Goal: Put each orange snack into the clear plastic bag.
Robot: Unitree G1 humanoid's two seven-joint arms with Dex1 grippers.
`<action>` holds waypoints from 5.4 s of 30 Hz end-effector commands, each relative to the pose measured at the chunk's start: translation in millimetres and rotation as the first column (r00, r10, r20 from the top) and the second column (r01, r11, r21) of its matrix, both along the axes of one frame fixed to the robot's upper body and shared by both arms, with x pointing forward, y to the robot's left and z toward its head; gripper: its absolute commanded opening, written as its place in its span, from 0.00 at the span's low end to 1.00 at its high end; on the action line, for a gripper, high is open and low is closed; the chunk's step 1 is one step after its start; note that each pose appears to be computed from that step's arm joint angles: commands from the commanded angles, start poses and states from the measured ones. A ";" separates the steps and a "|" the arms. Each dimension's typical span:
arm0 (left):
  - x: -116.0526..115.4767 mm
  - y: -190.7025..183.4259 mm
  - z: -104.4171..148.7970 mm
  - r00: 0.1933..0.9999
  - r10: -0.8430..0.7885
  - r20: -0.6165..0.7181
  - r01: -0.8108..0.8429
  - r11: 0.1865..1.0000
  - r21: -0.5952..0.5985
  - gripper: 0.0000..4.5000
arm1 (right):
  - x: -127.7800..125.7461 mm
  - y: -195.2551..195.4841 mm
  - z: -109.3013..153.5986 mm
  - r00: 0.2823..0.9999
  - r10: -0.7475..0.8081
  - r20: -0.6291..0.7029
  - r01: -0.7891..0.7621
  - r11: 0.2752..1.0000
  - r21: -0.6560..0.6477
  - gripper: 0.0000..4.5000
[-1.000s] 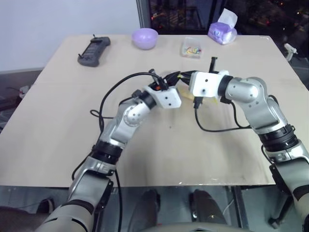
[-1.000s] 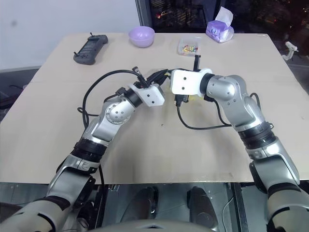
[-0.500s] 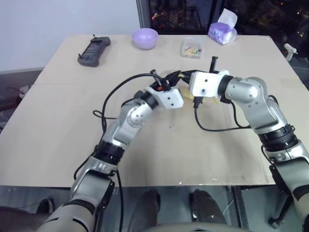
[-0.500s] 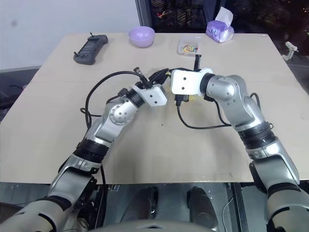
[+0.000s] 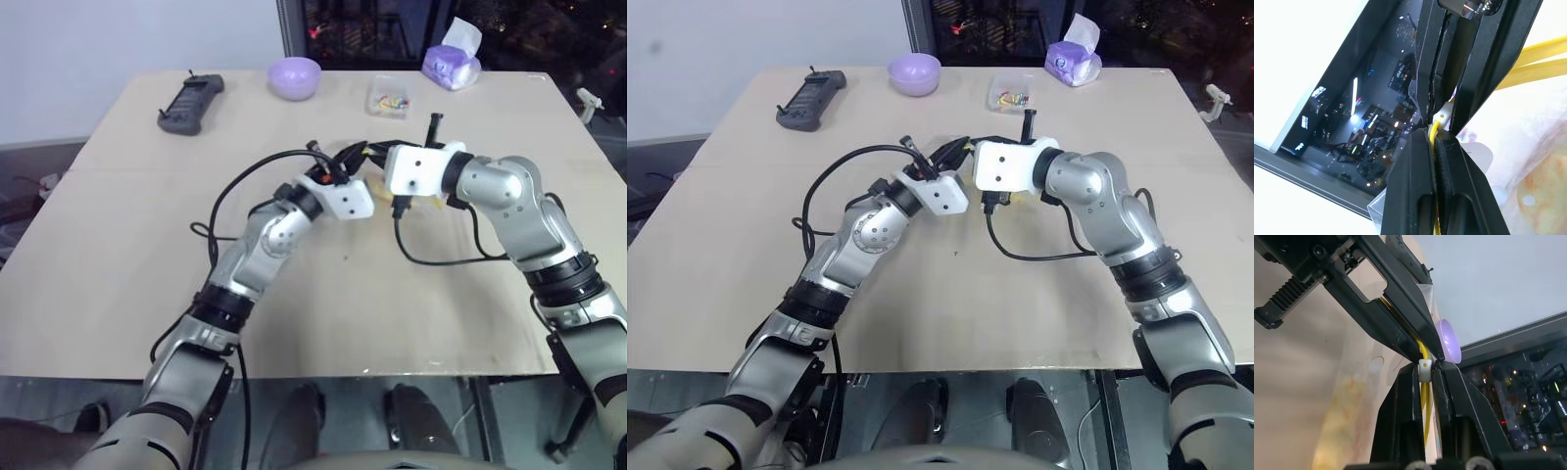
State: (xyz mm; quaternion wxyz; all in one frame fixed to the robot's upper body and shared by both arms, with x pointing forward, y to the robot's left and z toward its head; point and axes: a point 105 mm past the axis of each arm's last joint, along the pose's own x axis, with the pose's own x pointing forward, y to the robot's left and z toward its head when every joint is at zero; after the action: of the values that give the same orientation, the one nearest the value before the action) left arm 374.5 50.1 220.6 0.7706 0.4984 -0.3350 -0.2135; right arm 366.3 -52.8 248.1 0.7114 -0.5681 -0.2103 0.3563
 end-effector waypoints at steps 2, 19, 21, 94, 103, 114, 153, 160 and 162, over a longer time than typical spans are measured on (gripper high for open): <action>17.7 38.3 -0.3 0.989 0.146 -0.037 -0.148 0.988 -0.052 0.00 | 0.8 -20.0 23.0 0.997 -0.053 0.062 0.051 0.998 0.042 0.47; 7.3 22.0 3.1 0.998 0.054 -0.031 -0.056 0.995 -0.084 0.00 | -19.6 11.8 14.3 0.997 0.081 0.012 -0.081 0.996 0.043 0.47; 2.5 15.4 1.8 0.999 0.013 -0.036 -0.016 0.996 -0.083 0.00 | -19.2 15.2 12.6 0.996 0.086 0.011 -0.086 0.996 0.037 0.47; -9.7 2.3 2.1 0.997 -0.078 -0.027 0.076 0.996 -0.054 0.00 | -10.4 7.8 4.5 0.996 0.057 0.065 -0.052 0.996 -0.075 0.24; -10.3 2.5 1.9 0.997 -0.077 -0.028 0.076 0.996 -0.052 0.00 | -10.6 9.4 6.1 0.996 0.060 0.073 -0.054 0.996 -0.072 0.24; -9.8 3.0 0.3 0.997 -0.073 -0.033 0.072 0.996 -0.052 0.00 | -10.5 11.7 3.4 0.996 0.065 0.068 -0.060 0.995 -0.075 0.02; 24.8 51.1 34.3 0.985 0.171 0.030 -0.158 0.955 -0.250 0.00 | 30.3 -98.7 0.2 0.919 -0.394 0.024 0.395 0.915 -0.080 0.02; 51.0 40.2 57.1 0.992 0.116 -0.047 -0.126 0.918 -0.377 0.00 | 59.6 -91.3 39.0 0.885 -0.463 0.059 0.447 0.877 0.179 0.02; 51.5 43.8 75.5 0.992 0.126 0.008 -0.113 0.910 -0.398 0.00 | 62.1 -92.7 53.6 0.875 -0.471 0.116 0.442 0.873 0.209 0.02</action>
State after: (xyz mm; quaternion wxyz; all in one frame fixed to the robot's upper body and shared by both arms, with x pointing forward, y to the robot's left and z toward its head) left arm 429.7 79.1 262.5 0.8629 0.3810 -0.3071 -0.1264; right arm 429.7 -131.8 265.2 0.7973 -0.5693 -0.1134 0.1655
